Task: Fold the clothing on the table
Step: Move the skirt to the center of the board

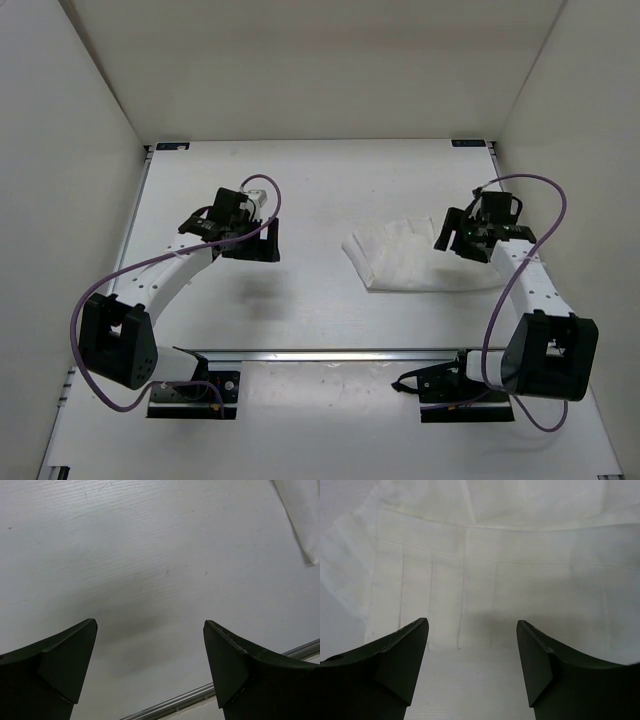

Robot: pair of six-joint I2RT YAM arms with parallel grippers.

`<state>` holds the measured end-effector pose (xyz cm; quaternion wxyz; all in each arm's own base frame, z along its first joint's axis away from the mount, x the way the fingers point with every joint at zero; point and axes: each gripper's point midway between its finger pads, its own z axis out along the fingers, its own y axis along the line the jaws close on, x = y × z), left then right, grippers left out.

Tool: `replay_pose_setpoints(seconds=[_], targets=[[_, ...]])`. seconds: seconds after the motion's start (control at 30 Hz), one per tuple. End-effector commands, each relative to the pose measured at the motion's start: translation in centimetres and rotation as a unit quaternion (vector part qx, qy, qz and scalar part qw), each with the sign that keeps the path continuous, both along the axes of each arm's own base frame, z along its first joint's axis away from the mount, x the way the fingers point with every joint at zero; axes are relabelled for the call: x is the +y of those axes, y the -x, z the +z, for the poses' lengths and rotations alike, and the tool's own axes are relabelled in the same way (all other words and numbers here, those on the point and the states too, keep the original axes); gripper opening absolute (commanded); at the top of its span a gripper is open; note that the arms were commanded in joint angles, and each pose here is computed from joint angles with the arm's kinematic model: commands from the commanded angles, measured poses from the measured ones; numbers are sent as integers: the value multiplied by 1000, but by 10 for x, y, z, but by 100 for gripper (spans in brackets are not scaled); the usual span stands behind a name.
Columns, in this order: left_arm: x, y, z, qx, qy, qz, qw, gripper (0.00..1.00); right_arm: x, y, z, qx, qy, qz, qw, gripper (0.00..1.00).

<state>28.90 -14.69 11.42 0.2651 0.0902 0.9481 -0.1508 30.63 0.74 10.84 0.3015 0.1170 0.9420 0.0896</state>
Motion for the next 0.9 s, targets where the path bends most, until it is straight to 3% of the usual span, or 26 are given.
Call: replay_pose_setpoints(seconds=[0.0, 0.2, 0.63, 0.87], targets=[[-5, -8, 12, -27, 8, -9, 1000, 99, -17, -1, 16, -33, 17, -7, 999, 69], [-11, -10, 12, -29, 2, -19, 999, 98, -53, 14, 2, 5, 57, -56, 997, 72], [-41, -22, 25, -41, 58, -58, 996, 99, -72, 23, -33, 57, 93, -55, 993, 69], [-64, -21, 31, -40, 86, -89, 992, 99, -118, 28, -21, 65, 145, -130, 979, 71]])
